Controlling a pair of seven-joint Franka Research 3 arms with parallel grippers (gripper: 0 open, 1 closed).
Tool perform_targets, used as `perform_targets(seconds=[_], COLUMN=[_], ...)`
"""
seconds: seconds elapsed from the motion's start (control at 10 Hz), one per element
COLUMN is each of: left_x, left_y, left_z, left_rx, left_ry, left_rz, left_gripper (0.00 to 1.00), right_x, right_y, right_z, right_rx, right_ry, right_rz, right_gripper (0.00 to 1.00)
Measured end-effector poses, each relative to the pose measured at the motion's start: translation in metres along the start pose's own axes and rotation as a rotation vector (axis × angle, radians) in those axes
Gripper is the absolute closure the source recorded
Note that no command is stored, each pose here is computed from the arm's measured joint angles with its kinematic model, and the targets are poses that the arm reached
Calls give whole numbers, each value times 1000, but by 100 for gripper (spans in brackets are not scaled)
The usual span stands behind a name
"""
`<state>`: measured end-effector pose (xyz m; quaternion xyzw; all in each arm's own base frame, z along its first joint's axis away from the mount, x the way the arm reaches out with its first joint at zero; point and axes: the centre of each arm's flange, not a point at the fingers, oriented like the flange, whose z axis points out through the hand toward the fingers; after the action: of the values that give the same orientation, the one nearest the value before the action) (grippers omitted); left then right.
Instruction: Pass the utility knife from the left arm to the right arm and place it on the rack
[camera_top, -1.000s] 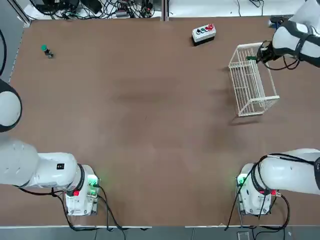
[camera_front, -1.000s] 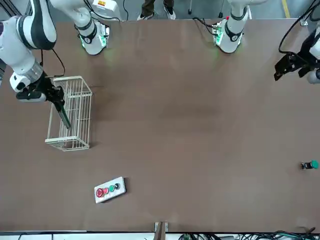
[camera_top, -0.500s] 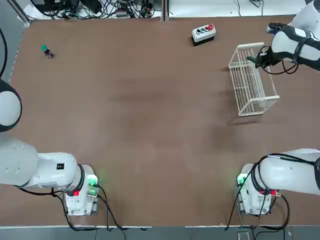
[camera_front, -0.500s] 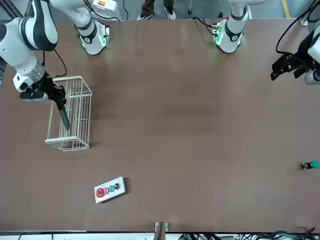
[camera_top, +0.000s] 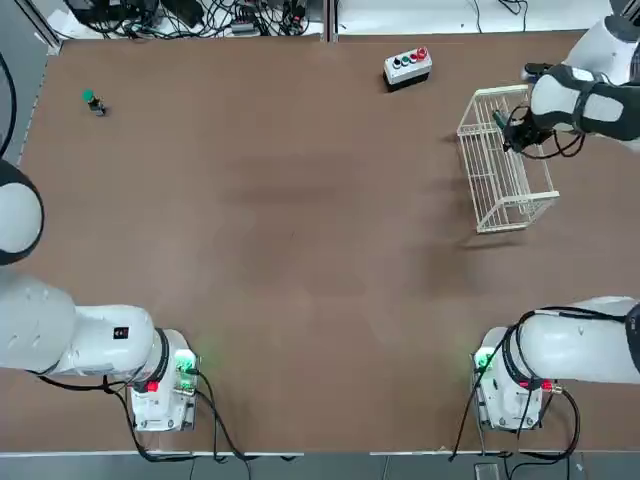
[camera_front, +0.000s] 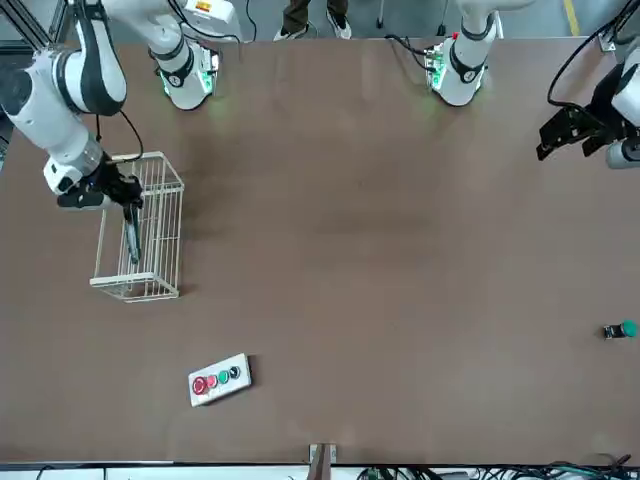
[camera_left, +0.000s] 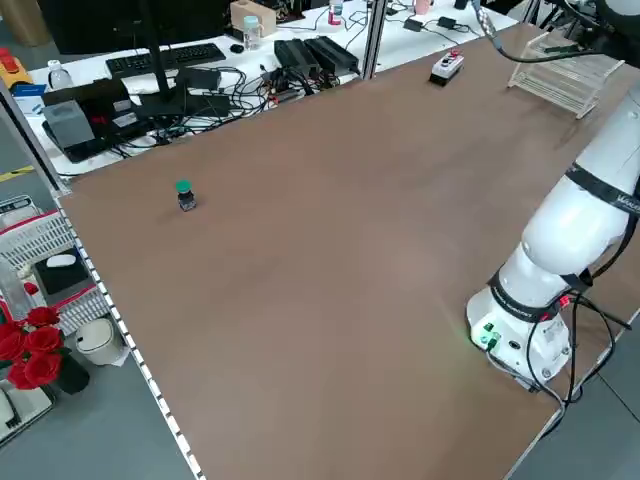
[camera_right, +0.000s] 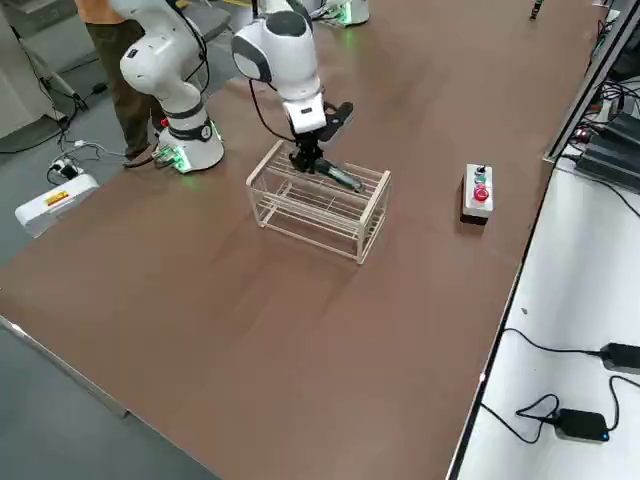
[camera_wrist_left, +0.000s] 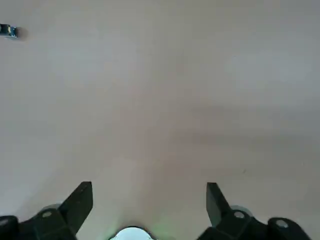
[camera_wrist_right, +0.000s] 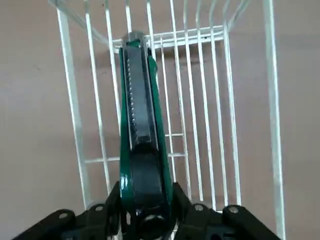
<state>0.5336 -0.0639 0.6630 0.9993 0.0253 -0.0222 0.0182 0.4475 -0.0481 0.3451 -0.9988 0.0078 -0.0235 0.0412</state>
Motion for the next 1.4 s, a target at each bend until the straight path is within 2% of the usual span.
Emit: perform_targets(seconds=[0.3, 0.6, 0.9, 1.0, 1.2, 1.3, 1.4], left_x=[-1, -1, -1, -1, -1, -1, 0], left_y=[5, 5, 3, 3, 4, 3, 1], left_z=[0, 0, -1, -1, -2, -2, -2], left_rx=[0, 0, 0, 0, 0, 17, 44], left_ry=[0, 0, 2, 3, 4, 8, 13], left_rz=[5, 4, 1, 1, 4, 7, 18], left_gripper=[0, 0, 0, 0, 0, 0, 0], right_x=[0, 1, 1, 4, 17, 25, 35], right_y=[-1, 0, 0, -2, -7, -11, -13], right_z=[8, 8, 8, 2, -48, -87, -135], right_rx=[-4, -5, -3, -1, 15, 25, 29], right_ry=[-14, -13, -21, -27, -14, -4, 20], right_rz=[-4, -1, -2, -5, -21, -31, -39], right_gripper=[56, 41, 38, 32, 4, 0, 0])
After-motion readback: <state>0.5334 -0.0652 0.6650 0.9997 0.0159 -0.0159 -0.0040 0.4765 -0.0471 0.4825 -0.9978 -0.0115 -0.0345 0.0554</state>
